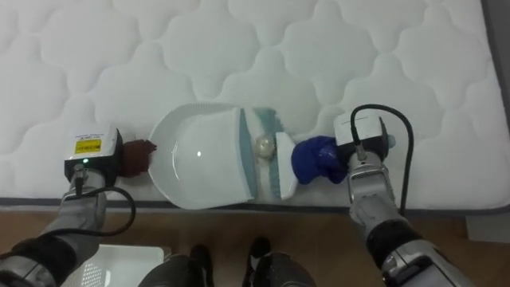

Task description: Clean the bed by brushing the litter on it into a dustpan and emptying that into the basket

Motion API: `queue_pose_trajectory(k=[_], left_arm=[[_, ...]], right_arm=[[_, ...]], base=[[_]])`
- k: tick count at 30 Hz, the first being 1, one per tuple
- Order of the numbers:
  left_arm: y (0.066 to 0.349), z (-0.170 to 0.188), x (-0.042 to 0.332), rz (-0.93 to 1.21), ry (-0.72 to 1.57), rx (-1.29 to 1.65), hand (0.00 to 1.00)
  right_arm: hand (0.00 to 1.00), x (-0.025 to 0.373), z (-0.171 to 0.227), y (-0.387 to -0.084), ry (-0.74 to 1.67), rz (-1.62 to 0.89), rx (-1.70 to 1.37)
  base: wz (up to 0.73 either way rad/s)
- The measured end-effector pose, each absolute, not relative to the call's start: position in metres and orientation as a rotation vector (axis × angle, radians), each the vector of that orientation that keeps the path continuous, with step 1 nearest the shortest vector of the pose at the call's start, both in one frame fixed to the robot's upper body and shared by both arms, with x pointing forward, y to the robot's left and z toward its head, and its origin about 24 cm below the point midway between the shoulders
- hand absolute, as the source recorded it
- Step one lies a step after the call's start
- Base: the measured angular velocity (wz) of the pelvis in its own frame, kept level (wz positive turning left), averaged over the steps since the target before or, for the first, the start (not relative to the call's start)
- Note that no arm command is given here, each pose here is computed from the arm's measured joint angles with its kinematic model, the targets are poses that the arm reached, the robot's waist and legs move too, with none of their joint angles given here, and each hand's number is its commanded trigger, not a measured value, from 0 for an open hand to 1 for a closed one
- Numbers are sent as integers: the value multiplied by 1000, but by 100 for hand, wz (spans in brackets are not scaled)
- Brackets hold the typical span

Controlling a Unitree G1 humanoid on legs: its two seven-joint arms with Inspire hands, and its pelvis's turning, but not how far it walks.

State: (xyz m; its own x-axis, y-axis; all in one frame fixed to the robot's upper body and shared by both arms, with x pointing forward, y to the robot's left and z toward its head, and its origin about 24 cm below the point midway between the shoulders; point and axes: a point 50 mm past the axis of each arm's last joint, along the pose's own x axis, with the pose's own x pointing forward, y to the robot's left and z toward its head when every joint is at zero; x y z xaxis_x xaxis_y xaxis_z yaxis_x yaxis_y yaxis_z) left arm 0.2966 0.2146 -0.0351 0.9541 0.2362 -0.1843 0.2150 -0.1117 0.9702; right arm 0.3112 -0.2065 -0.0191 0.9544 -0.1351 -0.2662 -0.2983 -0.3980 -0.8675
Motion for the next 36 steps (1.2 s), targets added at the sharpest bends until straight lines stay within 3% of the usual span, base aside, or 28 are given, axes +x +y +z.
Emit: queue_pose_trajectory(k=[9,20,36], left_arm=[[213,-33,298,6,317,1690,100],[213,-16,315,-20,204,1713,100],[205,-15,321,-65,218,1733,100]], right_arm=[[100,310,-22,-206,239,196,-1963],[100,309,-19,-226,161,144,-1918],[100,306,-23,-229,188,101,-1853]], base=[[0],[3],[1]])
